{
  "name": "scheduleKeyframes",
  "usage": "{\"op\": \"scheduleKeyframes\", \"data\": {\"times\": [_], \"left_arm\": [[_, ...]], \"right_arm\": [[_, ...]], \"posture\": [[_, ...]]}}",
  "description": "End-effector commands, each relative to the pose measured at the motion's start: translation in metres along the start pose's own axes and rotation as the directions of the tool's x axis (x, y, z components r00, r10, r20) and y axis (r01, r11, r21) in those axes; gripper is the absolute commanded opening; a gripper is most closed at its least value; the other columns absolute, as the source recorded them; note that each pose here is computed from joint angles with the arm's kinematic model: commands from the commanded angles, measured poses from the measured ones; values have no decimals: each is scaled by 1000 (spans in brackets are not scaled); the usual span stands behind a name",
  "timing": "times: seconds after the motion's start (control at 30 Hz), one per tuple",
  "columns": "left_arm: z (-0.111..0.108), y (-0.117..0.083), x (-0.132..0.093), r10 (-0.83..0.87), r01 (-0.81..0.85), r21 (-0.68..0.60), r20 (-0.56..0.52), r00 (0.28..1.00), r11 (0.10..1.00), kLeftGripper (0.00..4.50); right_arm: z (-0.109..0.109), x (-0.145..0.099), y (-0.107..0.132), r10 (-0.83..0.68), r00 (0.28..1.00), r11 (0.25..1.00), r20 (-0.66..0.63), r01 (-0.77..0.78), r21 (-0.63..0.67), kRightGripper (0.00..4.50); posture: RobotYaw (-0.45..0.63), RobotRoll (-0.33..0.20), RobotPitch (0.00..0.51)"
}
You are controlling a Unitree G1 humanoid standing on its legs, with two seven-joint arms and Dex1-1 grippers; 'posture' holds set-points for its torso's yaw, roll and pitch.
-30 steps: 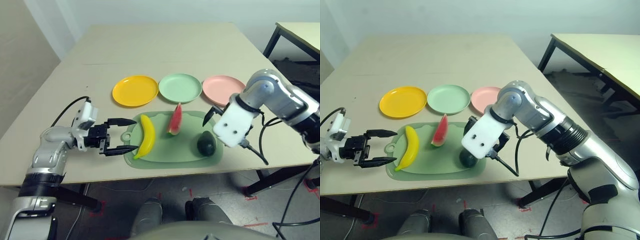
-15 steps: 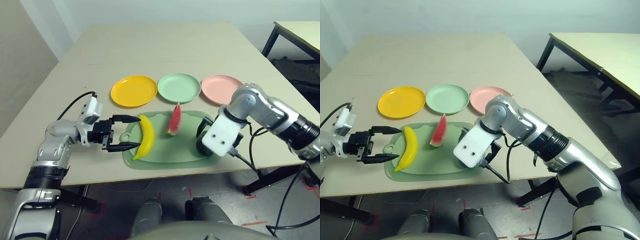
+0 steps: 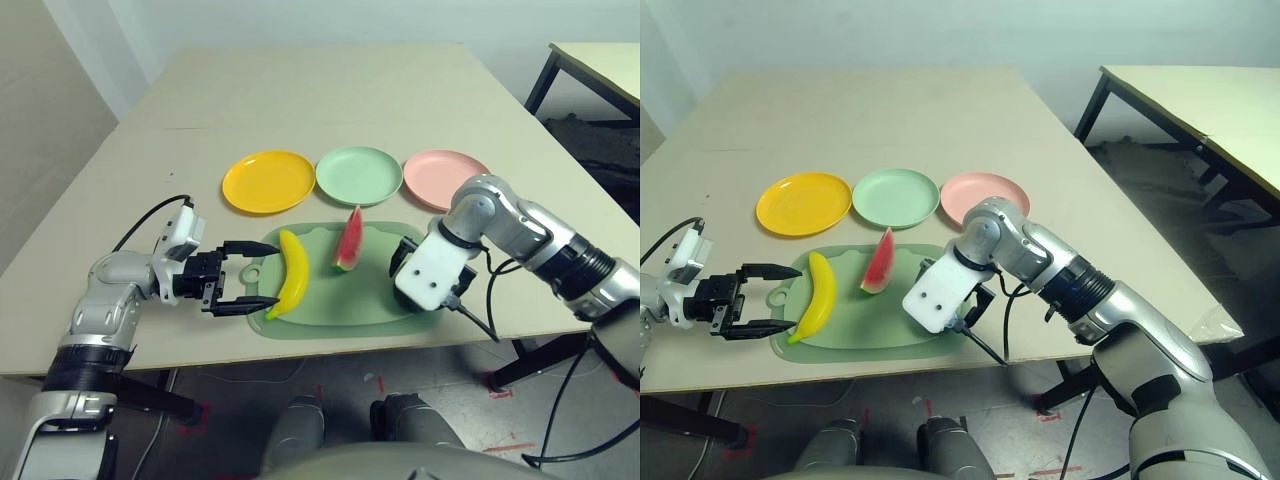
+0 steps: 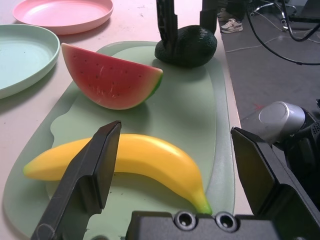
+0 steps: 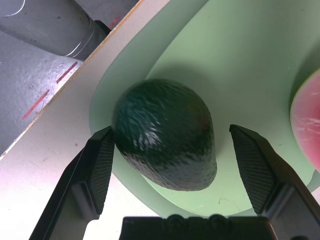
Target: Place the fruits into color-matched plates.
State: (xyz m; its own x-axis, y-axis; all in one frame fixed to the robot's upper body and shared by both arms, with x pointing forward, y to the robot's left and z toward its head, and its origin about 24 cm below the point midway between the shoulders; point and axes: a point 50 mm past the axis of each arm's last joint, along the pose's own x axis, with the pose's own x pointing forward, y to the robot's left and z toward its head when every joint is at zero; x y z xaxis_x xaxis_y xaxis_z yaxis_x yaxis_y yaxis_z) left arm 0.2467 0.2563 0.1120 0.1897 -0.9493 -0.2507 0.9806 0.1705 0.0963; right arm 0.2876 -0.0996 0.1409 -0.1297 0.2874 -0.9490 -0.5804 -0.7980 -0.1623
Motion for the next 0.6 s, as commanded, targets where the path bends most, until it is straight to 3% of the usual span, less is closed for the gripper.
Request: {"op": "scheduleKeyframes", "data": {"times": [0.03,0.2,0.6], "left_arm": [[2,0,-3,12,-12,18,-4,1000,1000,4475],[4,4,-7,38,-37,31,-8,999,999,4500],[4,11,-16,77,-76,30,-13,997,997,4500]], "right_arm": [[-2,1,0,-4,1000,1000,3,4,23,4500],[-2,1,-1,-11,1000,999,13,10,42,2996],[-4,-15,-11,-66,997,994,34,63,87,2926]], "posture": [[68,0,47],[66,0,46],[60,0,41]]}}
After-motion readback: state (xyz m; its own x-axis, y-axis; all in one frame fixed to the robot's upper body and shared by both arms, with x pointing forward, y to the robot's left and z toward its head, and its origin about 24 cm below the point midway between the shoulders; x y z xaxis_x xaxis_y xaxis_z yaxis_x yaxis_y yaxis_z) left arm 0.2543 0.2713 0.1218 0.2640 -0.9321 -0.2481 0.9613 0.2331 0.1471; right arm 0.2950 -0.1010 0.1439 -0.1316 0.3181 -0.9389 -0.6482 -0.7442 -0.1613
